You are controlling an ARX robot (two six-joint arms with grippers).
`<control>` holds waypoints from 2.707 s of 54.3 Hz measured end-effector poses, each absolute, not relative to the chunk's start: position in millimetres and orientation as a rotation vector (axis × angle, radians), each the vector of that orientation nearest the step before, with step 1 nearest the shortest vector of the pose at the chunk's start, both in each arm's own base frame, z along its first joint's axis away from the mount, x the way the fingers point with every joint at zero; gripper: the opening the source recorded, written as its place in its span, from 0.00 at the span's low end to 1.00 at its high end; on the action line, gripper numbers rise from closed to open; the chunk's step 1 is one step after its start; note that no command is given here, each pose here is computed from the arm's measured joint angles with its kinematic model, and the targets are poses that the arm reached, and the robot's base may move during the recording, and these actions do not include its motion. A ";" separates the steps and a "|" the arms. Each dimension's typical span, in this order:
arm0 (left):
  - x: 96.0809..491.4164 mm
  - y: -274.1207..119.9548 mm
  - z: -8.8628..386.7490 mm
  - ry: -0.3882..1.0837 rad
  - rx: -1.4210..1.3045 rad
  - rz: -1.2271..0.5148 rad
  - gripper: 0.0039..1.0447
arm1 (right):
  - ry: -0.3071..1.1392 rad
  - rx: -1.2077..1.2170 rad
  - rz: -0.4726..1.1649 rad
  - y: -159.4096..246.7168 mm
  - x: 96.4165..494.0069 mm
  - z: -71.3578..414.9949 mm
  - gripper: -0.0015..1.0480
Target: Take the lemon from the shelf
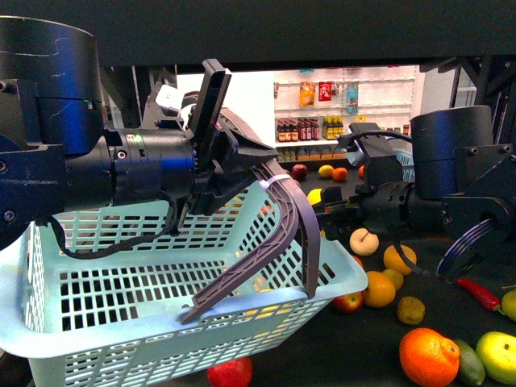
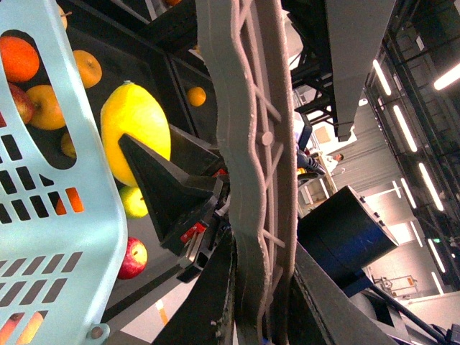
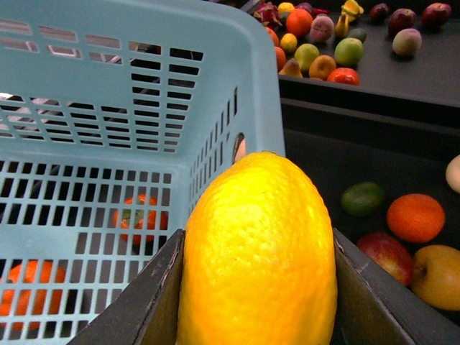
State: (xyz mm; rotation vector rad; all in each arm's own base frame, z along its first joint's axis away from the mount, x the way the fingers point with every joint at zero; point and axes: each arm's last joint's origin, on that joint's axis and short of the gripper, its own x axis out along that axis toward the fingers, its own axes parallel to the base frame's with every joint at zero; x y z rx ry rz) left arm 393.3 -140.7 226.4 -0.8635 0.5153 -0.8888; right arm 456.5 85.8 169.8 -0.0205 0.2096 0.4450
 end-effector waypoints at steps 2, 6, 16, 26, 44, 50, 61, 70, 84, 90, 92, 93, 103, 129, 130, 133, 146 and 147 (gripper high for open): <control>393.3 -140.7 226.4 0.515 -0.864 -0.889 0.12 | 0.211 -0.018 0.449 88.3 456.0 169.6 0.48; 393.3 -140.7 226.4 0.515 -0.864 -0.889 0.12 | 0.221 -0.019 0.461 93.9 454.7 168.8 0.48; 393.3 -140.7 226.4 0.516 -0.864 -0.889 0.12 | 0.251 -0.017 0.464 102.7 452.5 165.0 0.63; 393.2 -140.7 226.4 0.517 -0.864 -0.890 0.12 | 0.238 0.028 0.435 96.7 451.4 170.4 0.93; 393.3 -140.6 226.4 0.515 -0.864 -0.888 0.12 | 0.042 0.019 0.218 30.2 377.8 252.6 0.93; 393.3 -140.7 226.4 0.516 -0.864 -0.889 0.12 | -0.007 -0.002 0.197 16.5 326.4 263.8 0.93; 393.0 -141.1 226.4 0.519 -0.864 -0.895 0.12 | 0.006 0.005 0.145 -0.8 248.9 246.4 0.93; 393.2 -141.0 226.4 0.516 -0.863 -0.889 0.12 | 0.014 0.010 0.003 -2.4 198.8 225.1 0.78; 393.2 -141.0 226.4 0.517 -0.866 -0.889 0.12 | 0.027 0.005 0.002 -0.4 146.2 184.3 0.38; 393.2 -141.0 226.4 0.518 -0.866 -0.889 0.12 | 0.002 0.004 0.000 -0.4 139.8 184.5 0.21; 393.0 -141.4 226.4 0.519 -0.866 -0.891 0.12 | -0.002 0.004 0.000 -0.4 138.5 184.6 0.16; 393.0 -141.4 226.4 0.519 -0.866 -0.892 0.12 | -0.002 0.004 0.000 -0.4 137.7 184.2 0.13; 393.3 -140.8 226.4 0.516 -0.866 -0.888 0.12 | 0.009 0.003 0.000 -0.4 128.7 175.8 0.03; 393.2 -140.8 226.4 0.518 -0.867 -0.889 0.12 | -0.016 0.002 -0.001 -0.3 112.8 171.5 0.03; 393.2 -140.8 226.4 0.518 -0.867 -0.889 0.12 | -0.015 0.002 -0.001 -0.3 112.4 171.4 0.03; 393.2 -140.8 226.4 0.517 -0.867 -0.888 0.12 | -0.015 0.002 -0.001 -0.3 111.5 171.3 0.03; 393.2 -140.8 226.4 0.518 -0.868 -0.888 0.12 | -0.014 0.002 0.000 -0.3 107.1 170.8 0.03; 393.2 -140.8 226.4 0.518 -0.867 -0.889 0.12 | -0.007 0.002 -0.001 -0.3 105.3 169.8 0.03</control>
